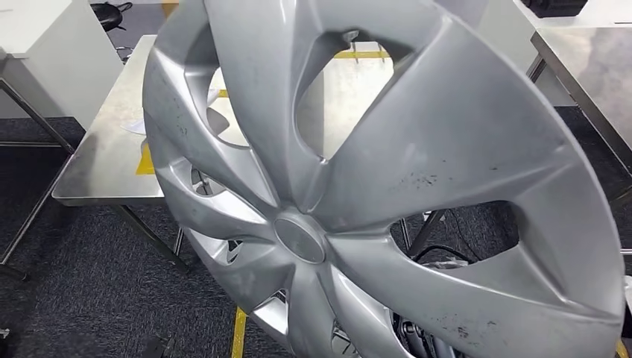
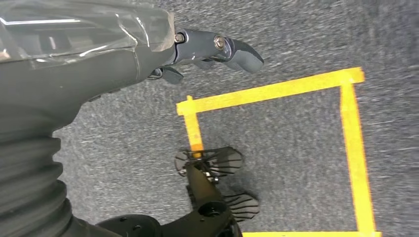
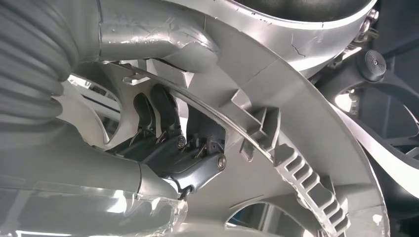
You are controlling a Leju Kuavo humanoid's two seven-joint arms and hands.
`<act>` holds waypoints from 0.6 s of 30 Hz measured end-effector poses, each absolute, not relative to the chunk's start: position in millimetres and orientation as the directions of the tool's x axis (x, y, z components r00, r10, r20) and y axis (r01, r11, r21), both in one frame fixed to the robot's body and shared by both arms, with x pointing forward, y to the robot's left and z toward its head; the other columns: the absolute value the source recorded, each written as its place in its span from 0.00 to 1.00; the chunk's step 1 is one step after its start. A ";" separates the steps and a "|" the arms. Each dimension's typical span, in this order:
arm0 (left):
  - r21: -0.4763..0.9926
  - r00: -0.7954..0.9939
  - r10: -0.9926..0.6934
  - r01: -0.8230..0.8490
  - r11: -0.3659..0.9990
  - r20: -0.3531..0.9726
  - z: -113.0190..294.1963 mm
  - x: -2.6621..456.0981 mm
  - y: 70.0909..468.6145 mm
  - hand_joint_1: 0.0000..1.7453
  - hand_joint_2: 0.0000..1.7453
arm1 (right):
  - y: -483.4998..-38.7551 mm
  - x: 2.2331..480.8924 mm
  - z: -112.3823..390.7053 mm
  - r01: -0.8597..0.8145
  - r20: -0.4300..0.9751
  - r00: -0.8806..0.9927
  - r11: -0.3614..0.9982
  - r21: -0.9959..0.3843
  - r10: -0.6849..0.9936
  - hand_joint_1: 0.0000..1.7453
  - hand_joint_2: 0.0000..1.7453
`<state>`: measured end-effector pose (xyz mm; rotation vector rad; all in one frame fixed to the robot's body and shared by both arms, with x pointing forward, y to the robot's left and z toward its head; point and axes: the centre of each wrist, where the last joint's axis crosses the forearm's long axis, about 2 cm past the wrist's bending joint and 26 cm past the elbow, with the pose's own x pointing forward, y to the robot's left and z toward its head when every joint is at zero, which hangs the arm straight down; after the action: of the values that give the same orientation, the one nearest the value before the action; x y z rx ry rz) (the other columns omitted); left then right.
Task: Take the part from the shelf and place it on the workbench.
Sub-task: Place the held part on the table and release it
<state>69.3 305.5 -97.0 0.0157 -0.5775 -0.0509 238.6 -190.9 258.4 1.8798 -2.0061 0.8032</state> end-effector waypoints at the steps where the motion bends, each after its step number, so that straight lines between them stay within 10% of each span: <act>1: 0.029 0.837 -0.052 0.044 0.999 0.545 -97.1 69.2 305.6 0.00 1.00 | -190.9 238.7 258.3 -0.979 0.553 -0.116 0.001 -0.205 -0.825 0.71 1.00; 18: 0.036 0.839 -0.054 0.041 0.999 0.542 -98.5 66.9 310.7 0.00 1.00 | -190.3 239.2 259.1 -0.978 0.544 -0.116 0.001 -0.207 -0.831 0.71 1.00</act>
<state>66.9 310.7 -98.5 0.0231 -0.5740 -0.0498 239.2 -190.3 259.1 1.8880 -2.0135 0.7968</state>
